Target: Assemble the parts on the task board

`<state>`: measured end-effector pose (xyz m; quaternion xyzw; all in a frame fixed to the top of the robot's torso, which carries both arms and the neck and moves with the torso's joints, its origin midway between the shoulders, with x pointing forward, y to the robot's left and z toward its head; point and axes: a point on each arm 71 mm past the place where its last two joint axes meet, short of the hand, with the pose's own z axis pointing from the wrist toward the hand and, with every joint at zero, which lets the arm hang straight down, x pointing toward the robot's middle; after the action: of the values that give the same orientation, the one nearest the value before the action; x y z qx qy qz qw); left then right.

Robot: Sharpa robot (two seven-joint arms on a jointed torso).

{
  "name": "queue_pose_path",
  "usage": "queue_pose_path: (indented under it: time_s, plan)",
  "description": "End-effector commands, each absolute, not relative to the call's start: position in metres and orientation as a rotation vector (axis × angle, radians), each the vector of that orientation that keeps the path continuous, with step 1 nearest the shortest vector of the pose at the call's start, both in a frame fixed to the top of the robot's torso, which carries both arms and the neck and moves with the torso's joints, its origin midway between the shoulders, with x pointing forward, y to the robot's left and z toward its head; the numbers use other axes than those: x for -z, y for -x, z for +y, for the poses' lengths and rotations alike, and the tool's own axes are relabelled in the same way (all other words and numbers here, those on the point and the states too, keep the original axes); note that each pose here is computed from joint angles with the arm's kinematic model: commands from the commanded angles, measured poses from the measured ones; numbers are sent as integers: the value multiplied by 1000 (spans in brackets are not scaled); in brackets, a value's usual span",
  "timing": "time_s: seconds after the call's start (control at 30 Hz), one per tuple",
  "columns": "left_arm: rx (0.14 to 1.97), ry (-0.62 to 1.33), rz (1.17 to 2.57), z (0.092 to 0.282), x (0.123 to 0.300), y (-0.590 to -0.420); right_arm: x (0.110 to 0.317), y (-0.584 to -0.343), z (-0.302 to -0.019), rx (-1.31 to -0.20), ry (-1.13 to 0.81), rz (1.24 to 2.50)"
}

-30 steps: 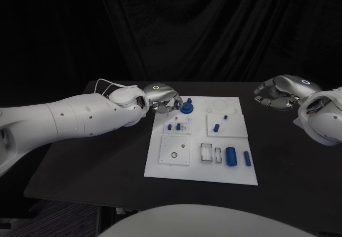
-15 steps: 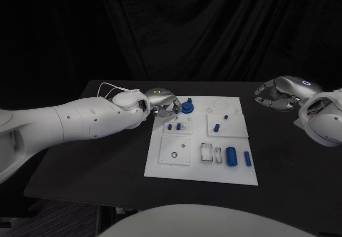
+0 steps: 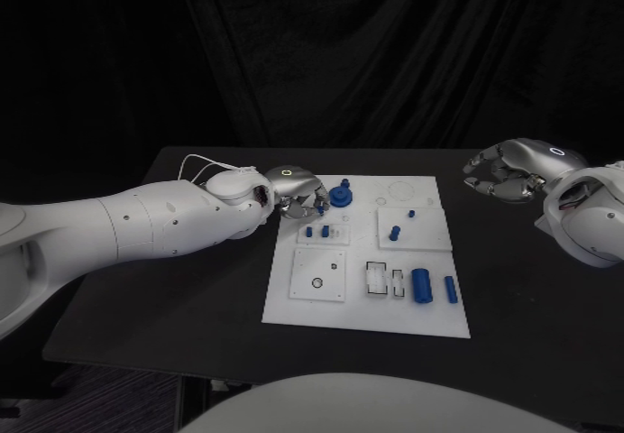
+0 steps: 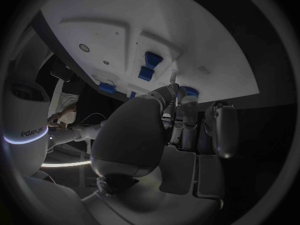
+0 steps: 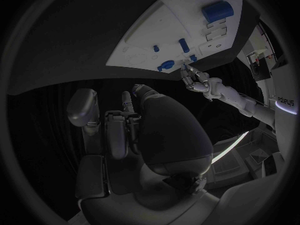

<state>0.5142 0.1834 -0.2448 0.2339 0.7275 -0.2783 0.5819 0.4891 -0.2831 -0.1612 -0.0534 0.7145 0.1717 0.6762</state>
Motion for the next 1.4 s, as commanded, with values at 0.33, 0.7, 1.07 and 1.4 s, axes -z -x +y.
queue_pose_path:
  time_s: [0.33, 0.7, 1.07, 1.4]
  plan:
    - [658, -555, 1728, 181, 248, -512, 163, -489, -282, -383, 123, 1612]
    - [655, -557, 1743, 180, 250, -512, 163, -489, -282, -382, 123, 1616]
    - [658, -560, 1750, 177, 253, -512, 163, -489, -281, -382, 123, 1618]
    - [649, -556, 1766, 176, 256, -512, 164, -489, -281, -382, 124, 1620]
